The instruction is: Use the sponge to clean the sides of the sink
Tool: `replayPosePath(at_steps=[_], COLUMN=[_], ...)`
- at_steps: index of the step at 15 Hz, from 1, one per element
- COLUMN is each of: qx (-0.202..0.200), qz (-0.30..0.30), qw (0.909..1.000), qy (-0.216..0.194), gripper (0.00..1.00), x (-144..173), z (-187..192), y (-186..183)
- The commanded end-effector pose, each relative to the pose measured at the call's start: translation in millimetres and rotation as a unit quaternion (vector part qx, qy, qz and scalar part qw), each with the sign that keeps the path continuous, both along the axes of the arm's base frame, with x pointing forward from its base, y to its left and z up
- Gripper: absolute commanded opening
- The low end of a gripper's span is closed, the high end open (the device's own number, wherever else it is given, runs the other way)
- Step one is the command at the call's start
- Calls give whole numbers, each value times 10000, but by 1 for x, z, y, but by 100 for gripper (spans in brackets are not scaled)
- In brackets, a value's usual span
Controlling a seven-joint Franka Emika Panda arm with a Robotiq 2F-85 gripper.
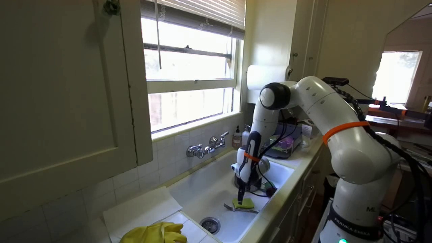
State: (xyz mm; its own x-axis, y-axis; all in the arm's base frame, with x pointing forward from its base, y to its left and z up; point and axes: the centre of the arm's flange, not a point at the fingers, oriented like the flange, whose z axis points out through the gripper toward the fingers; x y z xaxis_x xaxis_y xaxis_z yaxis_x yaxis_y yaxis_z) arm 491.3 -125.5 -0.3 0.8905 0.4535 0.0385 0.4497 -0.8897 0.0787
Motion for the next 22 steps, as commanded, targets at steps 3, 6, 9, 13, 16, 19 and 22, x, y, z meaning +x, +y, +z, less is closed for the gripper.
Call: replayPosePath(at_steps=[3,6,9,13,16,19,22], qx=[-15,-29,-29,-110,-180,-242,-259], qz=[103,84,353,801,1062,1251,1410], qw=[9999,10000,9994,9967,9942,9918,9897], qy=[8,-19,-15,-19,-57,-27,14], gripper=[100,100,100,100,100,97,72], x=[1,5,5,7,10,12,13], z=[-9,-12,-16,-23,-27,-32,-37], y=[-5,-8,-6,-6,-6,-6,-4])
